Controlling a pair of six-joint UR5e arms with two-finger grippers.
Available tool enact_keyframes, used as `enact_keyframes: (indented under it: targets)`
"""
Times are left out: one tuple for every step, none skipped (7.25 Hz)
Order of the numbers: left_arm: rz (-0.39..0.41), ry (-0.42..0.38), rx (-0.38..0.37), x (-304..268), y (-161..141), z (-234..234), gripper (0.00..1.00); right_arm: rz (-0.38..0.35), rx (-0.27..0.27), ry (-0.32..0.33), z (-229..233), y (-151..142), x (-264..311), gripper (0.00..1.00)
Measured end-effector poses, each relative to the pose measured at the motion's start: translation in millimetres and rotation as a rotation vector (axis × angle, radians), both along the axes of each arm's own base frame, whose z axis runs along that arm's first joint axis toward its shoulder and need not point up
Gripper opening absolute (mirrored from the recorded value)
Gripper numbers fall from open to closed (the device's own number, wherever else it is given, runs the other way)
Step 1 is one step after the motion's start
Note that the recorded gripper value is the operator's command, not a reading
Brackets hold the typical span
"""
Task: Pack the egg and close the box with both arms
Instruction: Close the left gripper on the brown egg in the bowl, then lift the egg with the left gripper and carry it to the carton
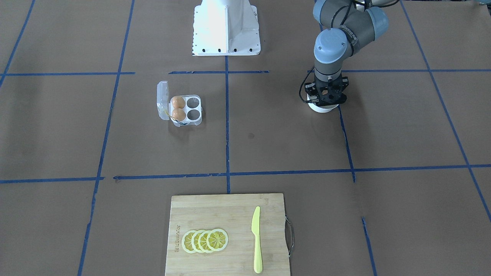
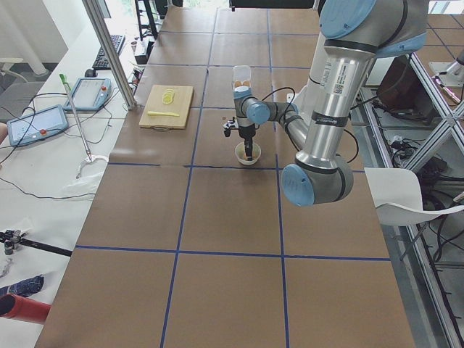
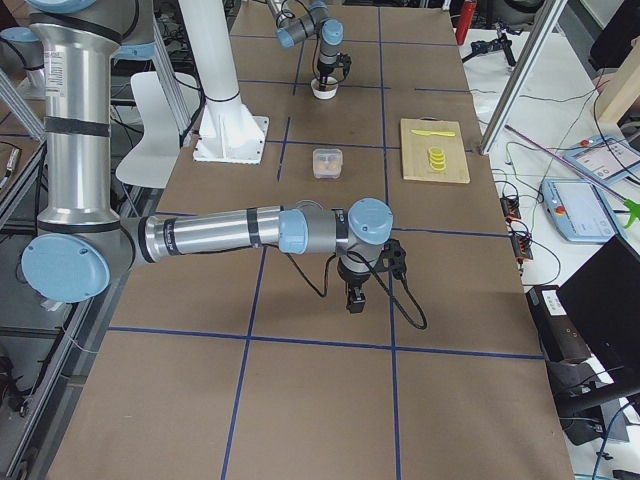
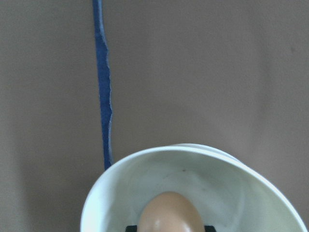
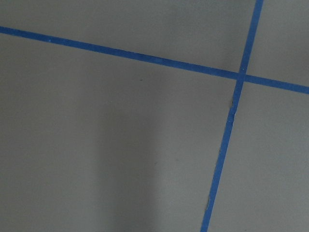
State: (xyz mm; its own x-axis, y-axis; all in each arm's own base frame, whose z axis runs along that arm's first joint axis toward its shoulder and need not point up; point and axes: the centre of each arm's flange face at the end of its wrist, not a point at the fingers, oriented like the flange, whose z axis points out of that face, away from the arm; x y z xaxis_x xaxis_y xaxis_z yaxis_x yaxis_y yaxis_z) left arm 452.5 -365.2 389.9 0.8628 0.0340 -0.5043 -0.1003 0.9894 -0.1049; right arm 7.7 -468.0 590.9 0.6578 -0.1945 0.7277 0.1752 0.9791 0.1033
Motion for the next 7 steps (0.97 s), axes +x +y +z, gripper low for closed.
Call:
enact_keyframes:
  targets:
    - [-0.001, -0.003, -0.003, 0.3, -0.8, -5.3, 0.0, 0.0, 0.0, 0.0, 0.0, 0.0, 0.0, 1.0]
    - [-0.002, -0.005, -0.005, -0.2, -1.9, -15.2, 0.0, 0.0, 0.0, 0.0, 0.0, 0.0, 0.0, 1.0]
    - [-0.006, -0.006, -0.005, -5.2, -1.7, -26.8, 0.0, 0.0, 0.0, 0.0, 0.0, 0.0, 0.0, 1.0]
    - [-0.014, -0.01, -0.007, -14.1, -1.8, -37.4, 0.0, 0.0, 0.0, 0.0, 0.0, 0.0, 0.0, 1.0]
    - [-0.029, -0.01, -0.007, -24.9, -5.4, -50.3, 0.0, 0.0, 0.0, 0.0, 0.0, 0.0, 0.0, 1.0]
    - [-0.043, 0.007, 0.003, -30.5, -11.2, -69.8, 0.0, 0.0, 0.0, 0.0, 0.0, 0.0, 0.0, 1.0]
    - [-0.047, 0.04, 0.021, -26.4, -15.3, -95.5, 0.0, 0.0, 0.001, 0.0, -0.4, 0.0, 0.0, 1.0]
